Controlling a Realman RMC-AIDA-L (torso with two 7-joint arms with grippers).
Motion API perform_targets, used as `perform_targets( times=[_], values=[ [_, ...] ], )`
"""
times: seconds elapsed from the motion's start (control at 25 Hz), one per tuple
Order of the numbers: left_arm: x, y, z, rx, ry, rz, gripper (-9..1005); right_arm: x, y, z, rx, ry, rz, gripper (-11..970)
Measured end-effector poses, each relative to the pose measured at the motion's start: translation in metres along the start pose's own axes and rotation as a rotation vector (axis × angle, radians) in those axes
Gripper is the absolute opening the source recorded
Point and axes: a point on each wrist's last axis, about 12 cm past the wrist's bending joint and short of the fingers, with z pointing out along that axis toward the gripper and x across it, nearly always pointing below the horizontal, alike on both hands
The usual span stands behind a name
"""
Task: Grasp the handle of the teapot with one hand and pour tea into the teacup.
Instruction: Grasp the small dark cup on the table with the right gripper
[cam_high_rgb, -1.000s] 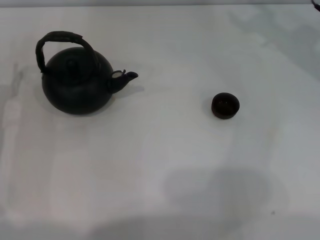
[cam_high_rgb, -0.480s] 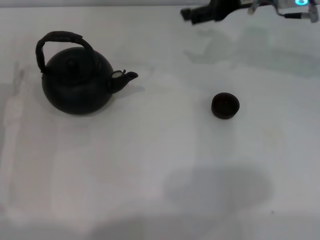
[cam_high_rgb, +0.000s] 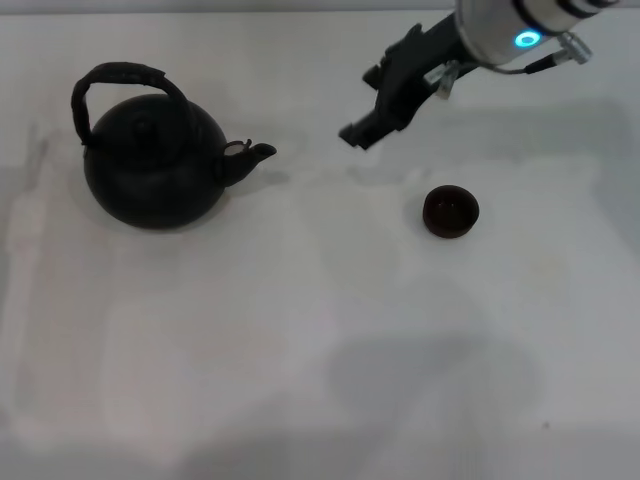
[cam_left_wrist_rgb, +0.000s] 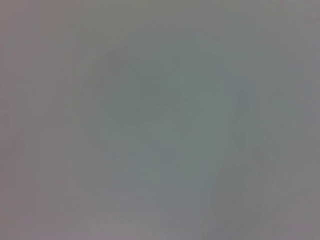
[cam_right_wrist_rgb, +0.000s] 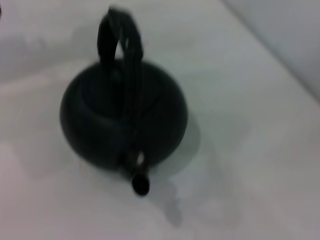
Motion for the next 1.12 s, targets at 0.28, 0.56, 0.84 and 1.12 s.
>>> perform_targets(
  times=[0.28,0.56,0.84,1.12],
  values=[
    [0.000,0.000,0.000,0.000,0.000,0.001,829,-0.006,0.016,0.020,0.058,0.218,-0.050,840],
    [-0.001,-0.001,0.002,0.005,-0.006,0.001,829,-0.002,0.023,0.026,0.036,0.310,-0.022,840],
    [-0.004,-0.004,0.009,0.019,-0.017,0.002,829,0.013,0.022,0.031,0.024,0.344,0.023,840],
    [-0.007,-0.005,0.013,0.026,-0.023,0.008,829,0.021,0.022,0.033,0.023,0.348,0.046,836]
  ],
)
